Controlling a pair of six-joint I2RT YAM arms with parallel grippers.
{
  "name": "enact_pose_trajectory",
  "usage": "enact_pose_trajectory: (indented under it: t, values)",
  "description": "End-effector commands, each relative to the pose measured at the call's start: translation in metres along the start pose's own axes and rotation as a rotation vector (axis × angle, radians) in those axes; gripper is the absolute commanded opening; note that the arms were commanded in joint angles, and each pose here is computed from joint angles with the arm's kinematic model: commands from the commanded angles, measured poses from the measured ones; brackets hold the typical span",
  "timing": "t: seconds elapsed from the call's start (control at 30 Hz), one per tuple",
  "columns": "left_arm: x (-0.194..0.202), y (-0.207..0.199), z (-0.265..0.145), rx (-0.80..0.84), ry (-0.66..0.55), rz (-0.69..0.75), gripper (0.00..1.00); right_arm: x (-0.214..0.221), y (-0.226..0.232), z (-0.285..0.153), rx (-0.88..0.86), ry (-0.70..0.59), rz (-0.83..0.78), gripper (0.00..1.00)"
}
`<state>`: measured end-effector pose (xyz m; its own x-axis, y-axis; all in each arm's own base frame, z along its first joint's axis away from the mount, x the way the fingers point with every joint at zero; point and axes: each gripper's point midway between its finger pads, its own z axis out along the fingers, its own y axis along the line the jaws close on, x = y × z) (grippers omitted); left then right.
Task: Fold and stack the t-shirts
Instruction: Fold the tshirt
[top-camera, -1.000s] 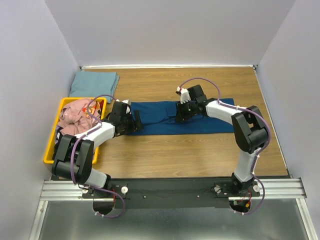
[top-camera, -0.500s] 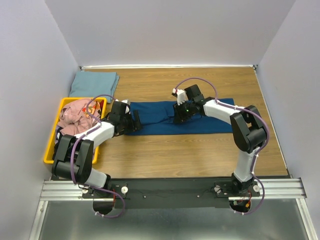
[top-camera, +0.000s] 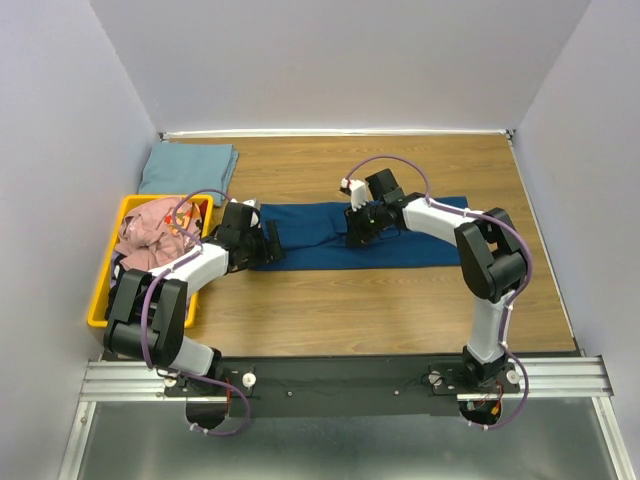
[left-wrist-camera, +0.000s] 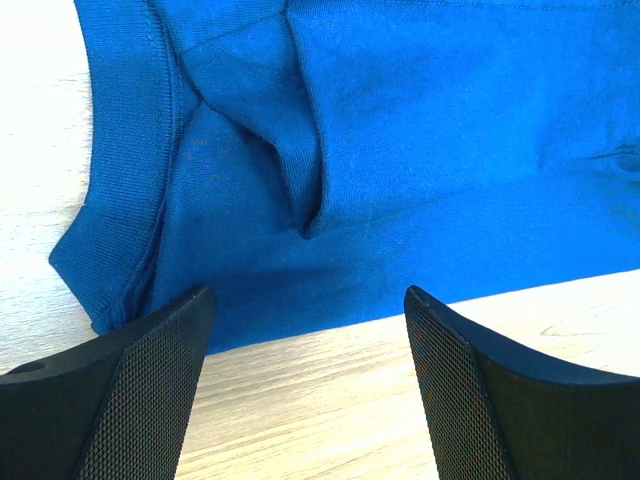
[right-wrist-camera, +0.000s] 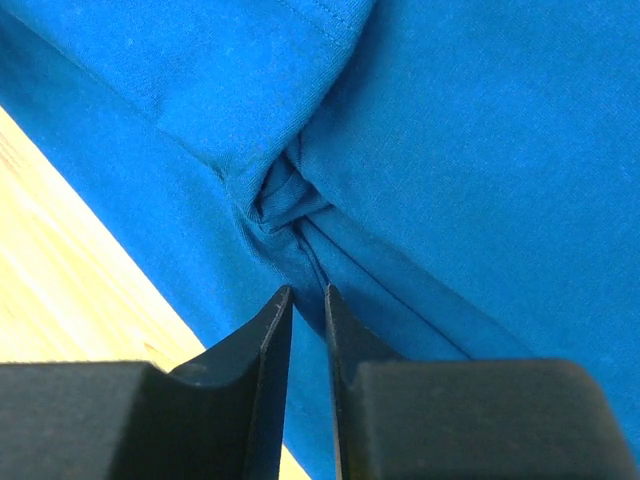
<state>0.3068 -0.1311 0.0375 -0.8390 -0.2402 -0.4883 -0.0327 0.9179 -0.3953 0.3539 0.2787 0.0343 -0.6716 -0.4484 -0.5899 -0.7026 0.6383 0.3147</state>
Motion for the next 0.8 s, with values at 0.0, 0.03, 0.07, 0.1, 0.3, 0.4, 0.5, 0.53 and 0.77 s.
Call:
enact_pose_trajectory:
  t: [0.0, 0.03, 0.07, 0.1, 0.3, 0.4, 0.5, 0.53, 0.77]
  values:
    - [-0.001, 0.012, -0.002, -0.046, -0.003, 0.013, 0.84, -0.003, 0.004, 0.005, -0.021, 0.011, -0.025, 0.24]
    - [-0.001, 0.011, -0.002, -0.045, -0.005, 0.011, 0.84, -0.004, 0.003, 0.005, -0.020, 0.009, -0.028, 0.23]
    - [-0.002, 0.012, -0.002, -0.046, -0.005, 0.012, 0.84, -0.004, 0.002, 0.005, -0.012, 0.011, -0.028, 0.18]
    - [-0.001, 0.012, -0.002, -0.048, -0.002, 0.013, 0.85, -0.004, 0.001, 0.005, -0.009, 0.013, -0.028, 0.14]
    - [0.002, 0.015, -0.002, -0.052, 0.005, 0.015, 0.84, -0.013, -0.006, 0.005, 0.026, -0.002, -0.041, 0.01]
    - [0.003, 0.017, -0.002, -0.058, 0.007, 0.013, 0.84, -0.019, -0.008, 0.004, 0.044, -0.011, -0.048, 0.01]
    - [0.003, 0.017, -0.002, -0.060, 0.006, 0.015, 0.84, -0.020, -0.012, 0.005, 0.061, -0.010, -0.047, 0.01]
    - [0.003, 0.018, -0.002, -0.061, 0.007, 0.015, 0.84, -0.019, -0.014, 0.006, 0.065, -0.005, -0.049, 0.01]
    - [0.006, 0.021, -0.001, -0.071, 0.016, 0.013, 0.84, -0.010, -0.022, 0.013, 0.090, 0.021, -0.043, 0.15]
